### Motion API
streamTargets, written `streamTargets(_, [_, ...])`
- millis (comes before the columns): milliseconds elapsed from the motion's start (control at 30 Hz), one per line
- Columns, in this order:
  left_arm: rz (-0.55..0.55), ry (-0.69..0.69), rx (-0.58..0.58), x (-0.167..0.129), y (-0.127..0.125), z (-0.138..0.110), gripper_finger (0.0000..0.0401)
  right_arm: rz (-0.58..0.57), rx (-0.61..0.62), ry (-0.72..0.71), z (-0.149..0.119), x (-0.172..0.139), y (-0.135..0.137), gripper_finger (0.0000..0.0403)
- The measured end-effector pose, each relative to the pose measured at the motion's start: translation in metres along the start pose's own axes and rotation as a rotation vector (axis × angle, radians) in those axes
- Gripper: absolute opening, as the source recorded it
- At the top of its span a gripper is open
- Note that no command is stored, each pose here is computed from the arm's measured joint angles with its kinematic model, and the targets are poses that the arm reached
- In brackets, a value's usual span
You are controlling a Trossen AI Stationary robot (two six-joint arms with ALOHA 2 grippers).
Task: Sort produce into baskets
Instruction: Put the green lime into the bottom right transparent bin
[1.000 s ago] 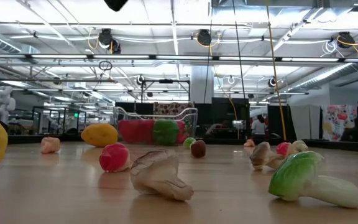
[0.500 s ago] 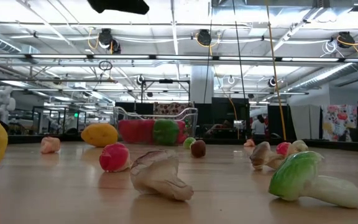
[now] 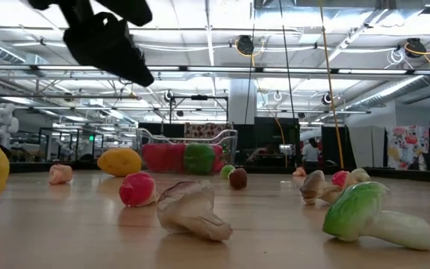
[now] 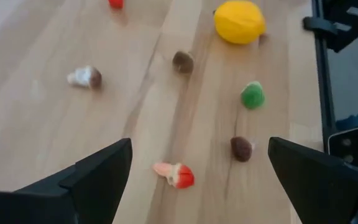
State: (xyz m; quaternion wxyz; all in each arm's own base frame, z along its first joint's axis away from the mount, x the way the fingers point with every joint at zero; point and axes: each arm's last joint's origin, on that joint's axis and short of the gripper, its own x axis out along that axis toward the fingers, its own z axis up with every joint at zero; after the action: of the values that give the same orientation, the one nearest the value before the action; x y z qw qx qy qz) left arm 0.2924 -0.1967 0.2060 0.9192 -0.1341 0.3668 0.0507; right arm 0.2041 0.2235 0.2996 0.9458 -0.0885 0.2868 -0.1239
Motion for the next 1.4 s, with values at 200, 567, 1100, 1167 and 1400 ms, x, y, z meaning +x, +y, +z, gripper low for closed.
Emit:
streamTargets(200, [0.007,0.007,-0.052,0.009,-0.002,-0.005,0.0382,0.113,0.225,0.372,-0.021,-0.015,-0.011,0.0174])
streamTargets(567, [0.056,0.04,-0.098,0.028,-0.001,-0.019,0.0382,0.041,0.238,0.73,-0.054,-0.046,-0.011,0.0174])
streamTargets(1100, [0.099,0.069,-0.158,0.041,0.003,-0.027,0.0382,-0.018,0.136,1.015,-0.127,-0.014,0.015,0.0174])
streamTargets(1167, [0.091,0.081,-0.165,0.041,0.003,-0.027,0.0382,-0.009,0.14,1.015,-0.131,-0.012,0.015,0.0174])
streamTargets(1400, [0.075,0.103,-0.197,0.042,0.004,-0.027,0.0382,-0.01,0.145,1.014,-0.135,-0.01,0.015,0.0191])
